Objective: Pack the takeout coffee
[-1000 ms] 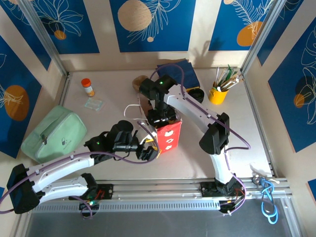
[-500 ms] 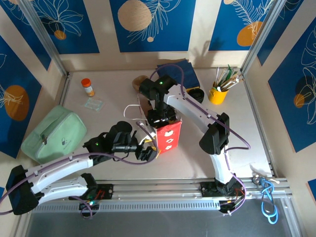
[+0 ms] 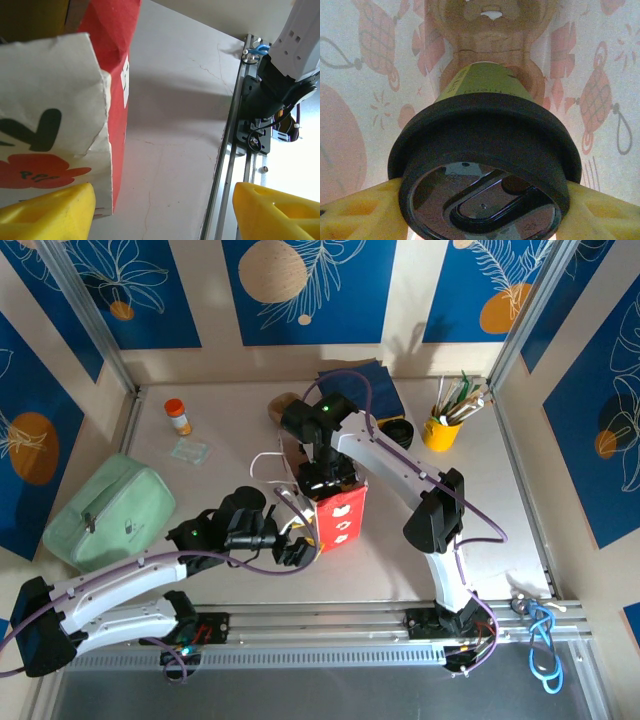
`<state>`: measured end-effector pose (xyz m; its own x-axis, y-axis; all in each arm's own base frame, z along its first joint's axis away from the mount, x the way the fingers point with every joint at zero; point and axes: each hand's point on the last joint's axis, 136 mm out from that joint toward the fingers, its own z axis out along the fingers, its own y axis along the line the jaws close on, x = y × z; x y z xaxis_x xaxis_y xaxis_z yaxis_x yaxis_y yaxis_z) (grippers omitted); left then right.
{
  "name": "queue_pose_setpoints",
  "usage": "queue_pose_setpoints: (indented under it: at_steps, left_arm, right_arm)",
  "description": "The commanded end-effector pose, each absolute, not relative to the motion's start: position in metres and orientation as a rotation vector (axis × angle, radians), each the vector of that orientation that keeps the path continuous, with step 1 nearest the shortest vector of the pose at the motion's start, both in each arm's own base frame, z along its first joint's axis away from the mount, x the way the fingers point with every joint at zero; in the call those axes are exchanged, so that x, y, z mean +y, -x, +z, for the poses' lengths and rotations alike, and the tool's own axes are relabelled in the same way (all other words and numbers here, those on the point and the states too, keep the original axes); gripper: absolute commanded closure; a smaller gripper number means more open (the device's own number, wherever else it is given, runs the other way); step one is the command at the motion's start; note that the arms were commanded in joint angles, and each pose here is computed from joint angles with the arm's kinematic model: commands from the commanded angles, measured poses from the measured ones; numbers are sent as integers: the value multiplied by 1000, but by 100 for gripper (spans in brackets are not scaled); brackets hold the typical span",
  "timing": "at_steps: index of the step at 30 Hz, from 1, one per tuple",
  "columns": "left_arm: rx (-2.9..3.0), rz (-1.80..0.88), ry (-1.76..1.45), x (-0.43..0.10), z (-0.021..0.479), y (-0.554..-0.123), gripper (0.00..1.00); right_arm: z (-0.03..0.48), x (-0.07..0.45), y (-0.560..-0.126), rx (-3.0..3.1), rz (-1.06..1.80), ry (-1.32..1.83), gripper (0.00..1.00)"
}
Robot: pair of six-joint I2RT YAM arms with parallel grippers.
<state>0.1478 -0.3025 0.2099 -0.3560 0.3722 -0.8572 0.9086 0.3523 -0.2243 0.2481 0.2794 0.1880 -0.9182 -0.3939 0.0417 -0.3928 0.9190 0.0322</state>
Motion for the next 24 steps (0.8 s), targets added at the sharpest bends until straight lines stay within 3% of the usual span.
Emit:
queue_pose_setpoints:
  at_steps: [1,24]
  left_arm:
    - [1852,-945,-1128,-304,221,-146,27]
    - [1852,-945,-1126,-302,226,-144,28]
  right_arm:
    - [193,257,-221,-2906,80,-622,36]
    - [195,256,-219,-2901,58,-635,37]
